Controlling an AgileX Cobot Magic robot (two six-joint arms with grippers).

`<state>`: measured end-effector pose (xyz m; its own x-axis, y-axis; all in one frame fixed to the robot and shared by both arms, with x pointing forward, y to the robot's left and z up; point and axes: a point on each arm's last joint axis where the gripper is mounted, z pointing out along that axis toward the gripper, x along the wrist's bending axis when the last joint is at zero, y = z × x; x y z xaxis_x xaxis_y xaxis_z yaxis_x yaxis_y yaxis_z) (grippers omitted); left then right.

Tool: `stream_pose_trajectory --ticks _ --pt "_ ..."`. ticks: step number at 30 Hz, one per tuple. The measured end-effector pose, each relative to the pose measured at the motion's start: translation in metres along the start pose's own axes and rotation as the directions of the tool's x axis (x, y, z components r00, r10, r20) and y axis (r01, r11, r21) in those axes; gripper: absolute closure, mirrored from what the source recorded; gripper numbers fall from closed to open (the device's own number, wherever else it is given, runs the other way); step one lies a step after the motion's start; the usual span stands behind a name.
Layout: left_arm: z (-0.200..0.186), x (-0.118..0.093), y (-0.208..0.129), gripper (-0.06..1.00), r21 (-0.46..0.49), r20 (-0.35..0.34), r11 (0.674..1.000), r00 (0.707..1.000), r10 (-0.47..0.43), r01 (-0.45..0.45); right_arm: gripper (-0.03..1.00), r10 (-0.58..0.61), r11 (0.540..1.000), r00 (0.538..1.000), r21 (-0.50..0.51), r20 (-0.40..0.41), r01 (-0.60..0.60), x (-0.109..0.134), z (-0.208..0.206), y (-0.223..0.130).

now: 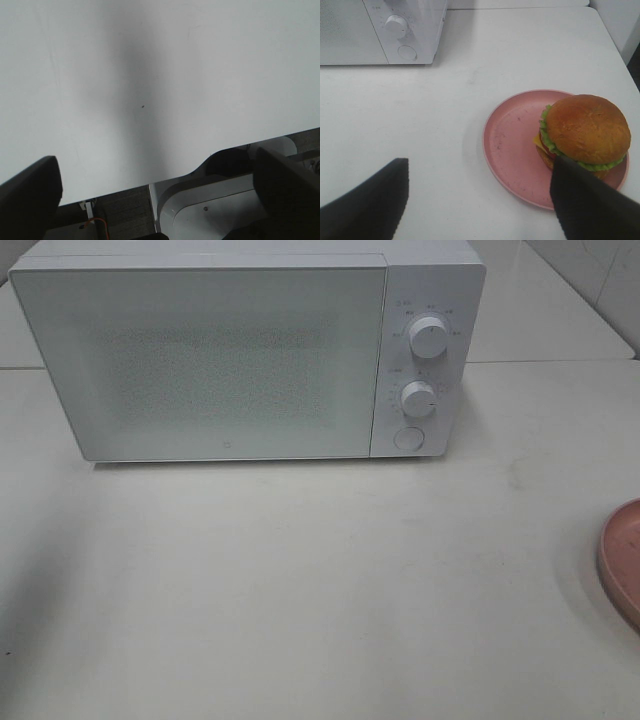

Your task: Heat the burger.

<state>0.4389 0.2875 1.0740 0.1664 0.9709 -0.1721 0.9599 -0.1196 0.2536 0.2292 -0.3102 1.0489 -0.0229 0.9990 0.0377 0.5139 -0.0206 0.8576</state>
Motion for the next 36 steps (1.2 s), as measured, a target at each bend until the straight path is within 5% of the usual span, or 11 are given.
stream_pose_trajectory --ticks 5,15,24,26,27,28,29,31,32,33,36 --pt "-0.006 0.007 -0.034 -0.03 -0.035 -0.042 0.998 0.998 -0.051 0.05 0.22 0.0 1.0 1.0 0.0 0.0 0.0 0.0 0.0 0.0" --pt "-0.017 -0.005 -0.088 -0.03 -0.173 -0.089 0.985 0.996 -0.029 0.013 0.22 0.0 1.0 1.0 0.0 0.0 0.0 0.0 0.0 0.0" --pt "-0.011 -0.014 -0.138 -0.03 -0.37 -0.126 0.929 0.991 -0.034 -0.016 0.22 0.0 1.0 1.0 0.0 0.0 0.0 0.0 0.0 0.0" --pt "-0.012 -0.018 -0.154 -0.03 -0.477 -0.138 0.878 0.989 -0.05 -0.022 0.22 0.0 1.0 1.0 0.0 0.0 0.0 0.0 0.0 0.0" --pt "-0.012 -0.018 -0.154 -0.03 -0.477 -0.138 0.878 0.989 -0.05 -0.022 0.22 0.0 1.0 1.0 0.0 0.0 0.0 0.0 0.0 0.0" --pt "-0.016 -0.02 -0.162 -0.03 -0.549 -0.148 0.835 0.987 -0.057 -0.034 0.22 0.0 1.0 1.0 0.0 0.0 0.0 0.0 0.0 0.0" --pt "-0.016 -0.02 -0.162 -0.03 -0.549 -0.148 0.835 0.987 -0.057 -0.034 0.22 0.0 1.0 1.0 0.0 0.0 0.0 0.0 0.0 0.0" --pt "-0.021 -0.024 -0.177 -0.03 -0.639 -0.168 0.766 0.984 -0.058 -0.063 0.22 0.0 1.0 1.0 0.0 0.0 0.0 0.0 0.0 0.0" --pt "-0.021 -0.024 -0.177 -0.03 -0.639 -0.168 0.766 0.984 -0.058 -0.063 0.22 0.0 1.0 1.0 0.0 0.0 0.0 0.0 0.0 0.0" --pt "-0.024 -0.026 -0.188 -0.03 -0.688 -0.189 0.721 0.98 -0.059 -0.09 0.22 0.0 1.0 1.0 0.0 0.0 0.0 0.0 0.0 0.0" --pt "-0.027 -0.028 -0.199 -0.03 -0.737 -0.214 0.666 0.975 -0.061 -0.12 0.22 0.0 1.0 1.0 0.0 0.0 0.0 0.0 0.0 0.0"
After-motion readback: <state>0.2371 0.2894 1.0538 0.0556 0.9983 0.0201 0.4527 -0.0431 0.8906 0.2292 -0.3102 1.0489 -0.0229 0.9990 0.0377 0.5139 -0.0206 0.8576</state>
